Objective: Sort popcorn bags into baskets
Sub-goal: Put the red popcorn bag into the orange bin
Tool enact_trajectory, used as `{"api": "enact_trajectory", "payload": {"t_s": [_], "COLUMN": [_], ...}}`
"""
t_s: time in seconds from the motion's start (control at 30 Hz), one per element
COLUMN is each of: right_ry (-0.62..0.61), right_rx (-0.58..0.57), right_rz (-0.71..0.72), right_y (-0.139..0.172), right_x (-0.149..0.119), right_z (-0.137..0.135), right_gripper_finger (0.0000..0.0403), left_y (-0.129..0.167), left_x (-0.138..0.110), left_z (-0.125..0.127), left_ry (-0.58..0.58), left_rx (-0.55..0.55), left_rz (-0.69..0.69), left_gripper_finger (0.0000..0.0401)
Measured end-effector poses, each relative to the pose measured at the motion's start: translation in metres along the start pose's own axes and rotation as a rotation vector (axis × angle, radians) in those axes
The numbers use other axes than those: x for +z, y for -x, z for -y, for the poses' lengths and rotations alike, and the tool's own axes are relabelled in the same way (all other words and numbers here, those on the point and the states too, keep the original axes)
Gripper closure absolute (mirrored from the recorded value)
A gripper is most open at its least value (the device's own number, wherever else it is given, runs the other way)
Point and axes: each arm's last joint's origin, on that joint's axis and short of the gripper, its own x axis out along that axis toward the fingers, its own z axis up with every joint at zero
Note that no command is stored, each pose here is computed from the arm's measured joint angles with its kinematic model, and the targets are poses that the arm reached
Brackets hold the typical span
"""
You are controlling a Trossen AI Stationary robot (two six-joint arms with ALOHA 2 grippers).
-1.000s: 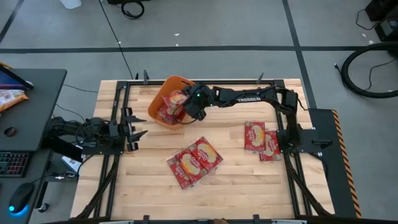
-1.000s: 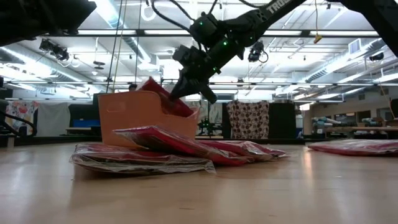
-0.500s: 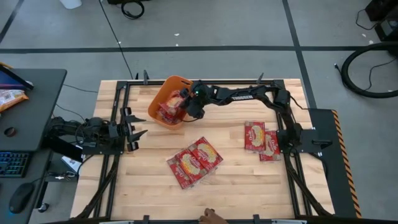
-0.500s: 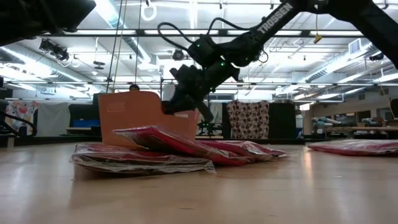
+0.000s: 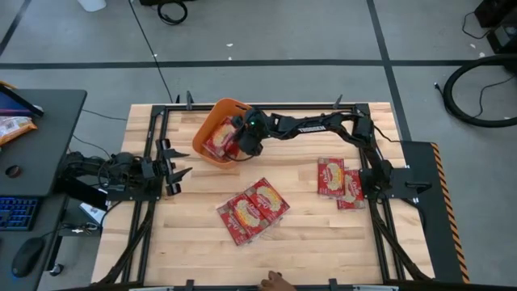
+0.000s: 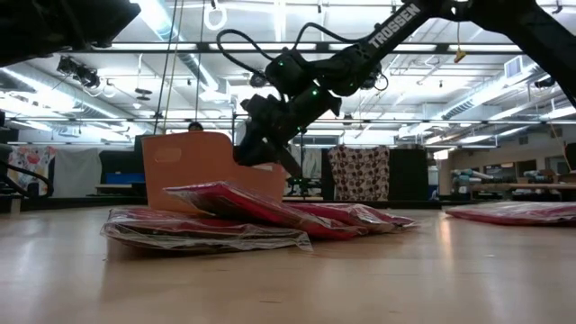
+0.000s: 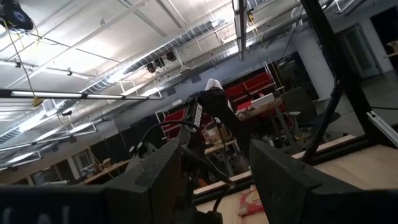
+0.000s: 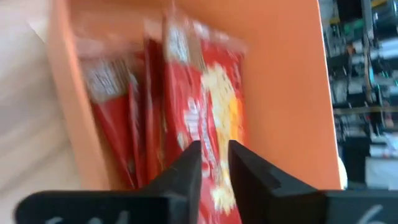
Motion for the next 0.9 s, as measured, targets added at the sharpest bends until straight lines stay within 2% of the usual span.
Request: {"api": "enact_trajectory", "payload": {"t_s": [0.13,0.27,0.5,0.67,0.9], "right_ry": [-0.012,-0.085,-0.267,-0.423,-0.640], "right_rx": [-0.053,-0.118,-0.115,-0.076,-0.045], "right_rz": [-0.114,-0.166,-0.264,-0.379,-0.556], "right_y": [0.004,0.019,0.037,0.042,0.060], "right_x": [0.007,0.020,0.042,0.051,0.070], "right_z": [0.003,0.014,0.013,0.000,-0.021], "right_gripper_finger": [0.0292,0.0284,0.0284,0.0283,0.0283], "left_y": [0.000,0.000,0.000,0.001,0.001], "left_x": [0.000,0.000,-0.002,-0.002,-0.001], "left_z": [0.000,0.000,-0.004,-0.007,-0.009], "left_ry": [0.000,-0.029,-0.079,-0.095,-0.057], "left_rx": [0.000,0.010,0.132,0.232,0.255], "left_rz": [0.001,-0.006,-0.084,-0.133,-0.116], "left_gripper_finger": [0.0207,0.0207,0.0207,0.0207,0.0207]}}
